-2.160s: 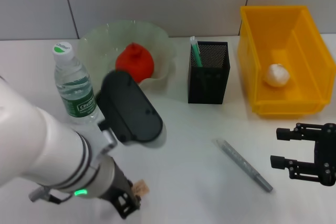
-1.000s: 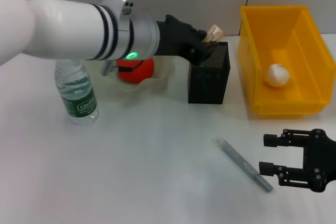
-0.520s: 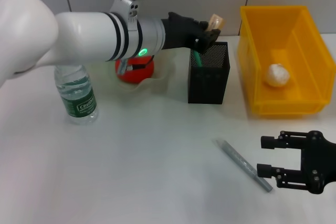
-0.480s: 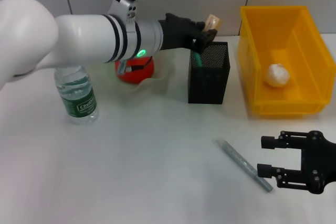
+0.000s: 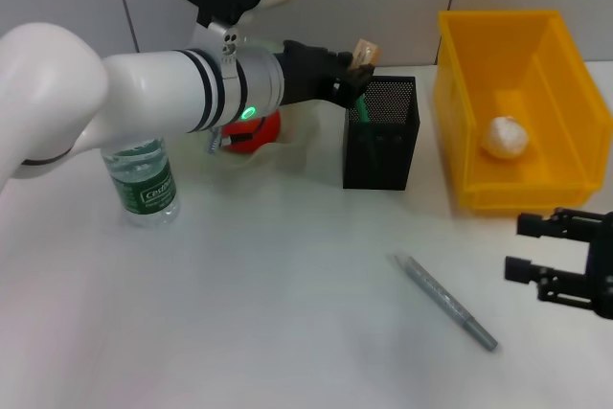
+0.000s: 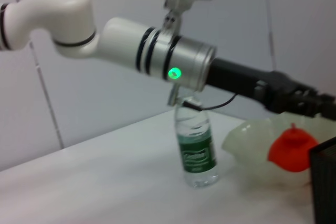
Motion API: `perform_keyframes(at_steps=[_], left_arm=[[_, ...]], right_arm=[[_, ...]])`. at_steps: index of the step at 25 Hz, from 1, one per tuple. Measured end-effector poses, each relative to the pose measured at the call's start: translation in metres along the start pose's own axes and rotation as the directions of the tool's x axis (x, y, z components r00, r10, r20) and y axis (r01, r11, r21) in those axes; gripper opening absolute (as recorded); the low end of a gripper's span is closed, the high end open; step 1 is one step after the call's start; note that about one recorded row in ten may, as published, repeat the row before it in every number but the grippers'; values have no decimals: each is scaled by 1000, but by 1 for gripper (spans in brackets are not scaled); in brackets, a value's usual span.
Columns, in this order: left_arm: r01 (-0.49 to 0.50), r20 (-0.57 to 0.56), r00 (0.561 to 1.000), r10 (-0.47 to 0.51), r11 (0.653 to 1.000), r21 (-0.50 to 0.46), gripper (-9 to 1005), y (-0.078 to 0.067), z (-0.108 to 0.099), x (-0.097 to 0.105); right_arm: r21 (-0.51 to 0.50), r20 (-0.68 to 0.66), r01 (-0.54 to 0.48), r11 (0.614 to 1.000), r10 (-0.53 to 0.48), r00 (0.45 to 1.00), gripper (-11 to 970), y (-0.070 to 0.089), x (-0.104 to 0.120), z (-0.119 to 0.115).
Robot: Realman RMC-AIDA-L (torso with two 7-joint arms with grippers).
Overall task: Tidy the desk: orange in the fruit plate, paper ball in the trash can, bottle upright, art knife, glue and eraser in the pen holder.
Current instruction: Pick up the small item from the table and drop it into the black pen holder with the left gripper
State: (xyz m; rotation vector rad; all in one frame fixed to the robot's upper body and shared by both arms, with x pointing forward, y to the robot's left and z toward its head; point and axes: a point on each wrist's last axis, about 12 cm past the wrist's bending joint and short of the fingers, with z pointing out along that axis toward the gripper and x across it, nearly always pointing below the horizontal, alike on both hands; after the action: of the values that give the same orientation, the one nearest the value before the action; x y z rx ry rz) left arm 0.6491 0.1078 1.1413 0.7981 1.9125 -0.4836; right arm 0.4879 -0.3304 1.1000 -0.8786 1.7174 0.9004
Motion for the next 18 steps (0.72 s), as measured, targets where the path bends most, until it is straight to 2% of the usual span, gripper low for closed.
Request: perform_keyframes(at_steps=[4, 12, 18], left_arm=[[-5, -8, 1000, 5, 1000, 5, 313, -2, 1, 4], [-56, -15, 998, 57, 997, 60, 318, -21, 4, 4], [-49, -1, 999, 49, 997, 52, 322, -21, 5, 2]], right_arm=[[35, 11, -8, 999, 8, 1000, 642, -1, 2, -8], [55, 4, -17, 998, 17, 1000, 641, 0, 7, -13], [45, 3, -16, 999, 15, 1000, 641, 0, 6, -11]])
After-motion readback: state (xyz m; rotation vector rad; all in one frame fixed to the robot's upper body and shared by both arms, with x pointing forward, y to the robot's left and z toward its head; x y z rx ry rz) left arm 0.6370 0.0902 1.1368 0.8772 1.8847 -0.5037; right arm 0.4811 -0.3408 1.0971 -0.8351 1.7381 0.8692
